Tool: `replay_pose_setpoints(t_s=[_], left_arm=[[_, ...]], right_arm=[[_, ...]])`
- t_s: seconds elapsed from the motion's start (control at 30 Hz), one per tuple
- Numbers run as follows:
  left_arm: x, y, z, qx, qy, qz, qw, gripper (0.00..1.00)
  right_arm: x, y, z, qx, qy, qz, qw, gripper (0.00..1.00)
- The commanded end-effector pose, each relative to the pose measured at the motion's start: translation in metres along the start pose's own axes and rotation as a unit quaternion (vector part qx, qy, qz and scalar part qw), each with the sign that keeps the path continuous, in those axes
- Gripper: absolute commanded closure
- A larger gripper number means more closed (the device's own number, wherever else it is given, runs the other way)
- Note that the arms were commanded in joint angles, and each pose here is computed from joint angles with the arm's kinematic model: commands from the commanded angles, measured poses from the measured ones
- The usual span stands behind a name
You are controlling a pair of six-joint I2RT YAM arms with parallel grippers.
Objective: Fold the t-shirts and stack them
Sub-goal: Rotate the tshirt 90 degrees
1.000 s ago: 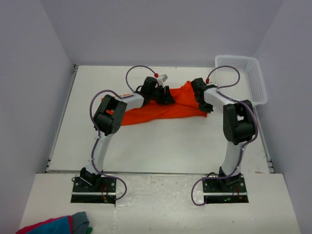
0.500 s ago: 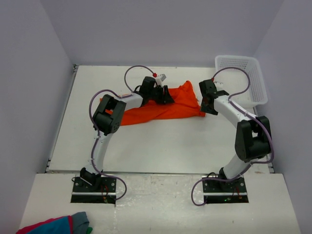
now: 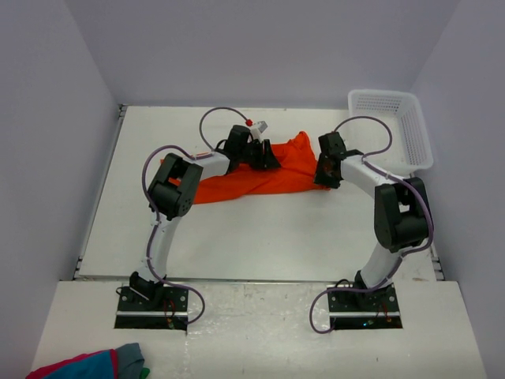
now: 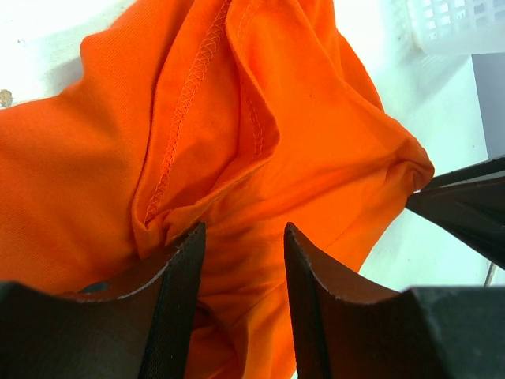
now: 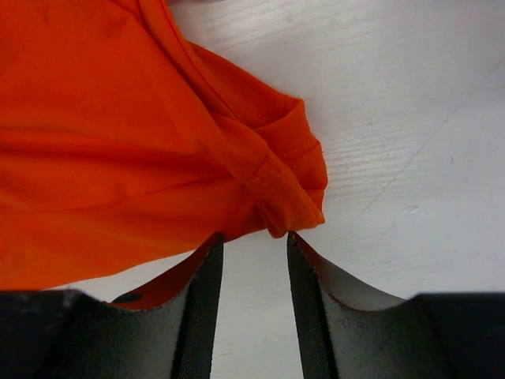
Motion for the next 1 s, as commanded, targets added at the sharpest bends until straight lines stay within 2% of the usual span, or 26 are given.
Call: replay_pose_setpoints(t_s=[0.0, 0.2, 0.33, 0.53, 0.6, 0.7, 0.97], left_arm=[[0.008, 0.011, 0.007, -0.021, 0.009, 0.022, 1.0, 0.53], [0.015, 0.011, 0.01, -0.024, 0.01, 0.029, 0.999, 0.53], [0.021, 0.012, 0.011, -0.027, 0.011, 0.033, 0.999, 0.53], [0.011, 0.015, 0.007, -0.018, -0.016, 0.026, 0.999, 0.48], [-0.001, 0.016, 0.003, -0.014, -0.029, 0.019, 0.999, 0.46], [-0.026, 0.024, -0.01, -0.003, -0.055, -0.006, 0.998, 0.45], [-0.097, 0.066, -0.07, 0.072, -0.136, -0.089, 0.984, 0.4]], right_arm=[[-0.01, 0.0, 0.004, -0.001, -0.021, -0.014, 1.0, 0.61], [-0.017, 0.003, -0.017, 0.076, -0.021, -0.033, 0.996, 0.66], [-0.032, 0.021, -0.008, 0.042, -0.018, -0.072, 0.996, 0.66], [-0.044, 0.044, 0.016, -0.024, -0.005, -0.069, 0.997, 0.56], [-0.043, 0.056, 0.032, -0.081, 0.009, -0.07, 0.994, 0.53], [-0.035, 0.062, 0.042, -0.118, 0.024, -0.058, 0.991, 0.52], [-0.016, 0.065, 0.054, -0.144, 0.05, -0.037, 0.988, 0.5]])
Point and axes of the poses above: each gripper's point midway between its finger pads, its own y axis back along the fingers, its own z axis along the line the jaws close on, x = y × z, the point moved 4 cm from there along y, back along the fingers, and after that the axes turned 13 degrees about -y, right-handed, at the moved point
